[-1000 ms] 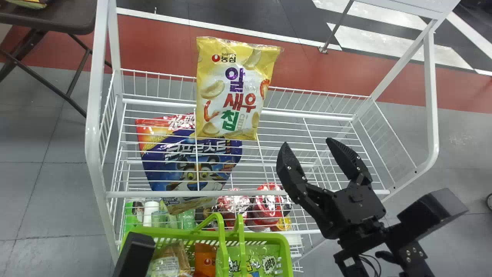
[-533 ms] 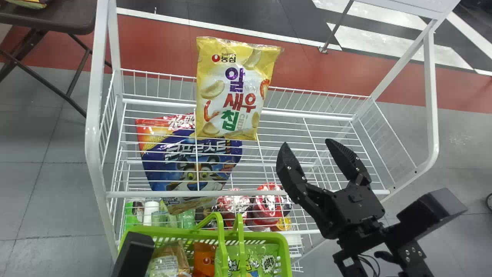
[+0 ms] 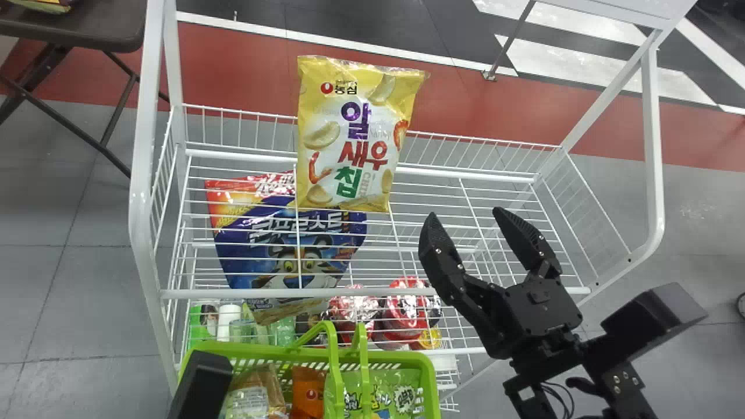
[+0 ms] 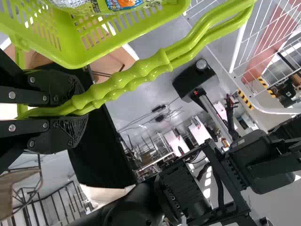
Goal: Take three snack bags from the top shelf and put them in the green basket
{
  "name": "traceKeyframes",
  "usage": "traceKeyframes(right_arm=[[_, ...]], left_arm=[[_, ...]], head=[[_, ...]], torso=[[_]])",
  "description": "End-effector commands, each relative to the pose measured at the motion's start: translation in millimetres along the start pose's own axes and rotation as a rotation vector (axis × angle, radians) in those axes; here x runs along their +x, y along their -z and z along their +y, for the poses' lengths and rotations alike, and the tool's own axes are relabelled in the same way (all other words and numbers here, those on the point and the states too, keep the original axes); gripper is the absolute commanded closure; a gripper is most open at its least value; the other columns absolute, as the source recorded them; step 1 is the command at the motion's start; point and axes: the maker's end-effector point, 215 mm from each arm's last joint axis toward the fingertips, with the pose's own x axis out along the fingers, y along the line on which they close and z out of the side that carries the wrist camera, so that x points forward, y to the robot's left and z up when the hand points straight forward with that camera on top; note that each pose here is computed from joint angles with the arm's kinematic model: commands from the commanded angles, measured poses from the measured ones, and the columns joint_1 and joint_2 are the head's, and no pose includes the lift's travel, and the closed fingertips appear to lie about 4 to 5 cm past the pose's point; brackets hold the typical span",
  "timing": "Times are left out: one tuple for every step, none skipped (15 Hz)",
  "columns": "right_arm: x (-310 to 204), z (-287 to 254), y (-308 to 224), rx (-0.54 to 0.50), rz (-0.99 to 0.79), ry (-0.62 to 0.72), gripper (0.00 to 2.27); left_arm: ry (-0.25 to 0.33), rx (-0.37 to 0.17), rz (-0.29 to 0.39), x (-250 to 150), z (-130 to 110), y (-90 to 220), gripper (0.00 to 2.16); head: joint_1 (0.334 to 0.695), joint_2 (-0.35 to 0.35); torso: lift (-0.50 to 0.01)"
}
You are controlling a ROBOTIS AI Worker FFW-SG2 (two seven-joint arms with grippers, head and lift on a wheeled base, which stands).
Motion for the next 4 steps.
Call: traceKeyframes(right_arm=[[0.3, -0.3, 0.0, 0.003, -0.001, 0.002, 0.06], [0.3, -0.3, 0.0, 0.003, -0.001, 0.002, 0.06], [0.3, -0.3, 0.0, 0.003, -0.001, 0.002, 0.06], [0.3, -0.3, 0.0, 0.003, -0.001, 0.002, 0.06]], left_arm=[[-0.003, 0.001, -0.003, -1.2, 0.7, -0.9, 1.04], [-0.003, -0.001, -0.002, -1.1, 1.1, -0.5, 1.05], [-0.003, -0.001, -0.002, -1.1, 1.1, -0.5, 1.05], [-0.003, 0.001, -0.002, -1.2, 1.2, -1.1, 1.04]], head=[[0.695, -0.35], [0.695, -0.35], [0.695, -0.35], [0.695, -0.35]], torso=[[-0.041], [-0.041], [-0.041], [-0.041]])
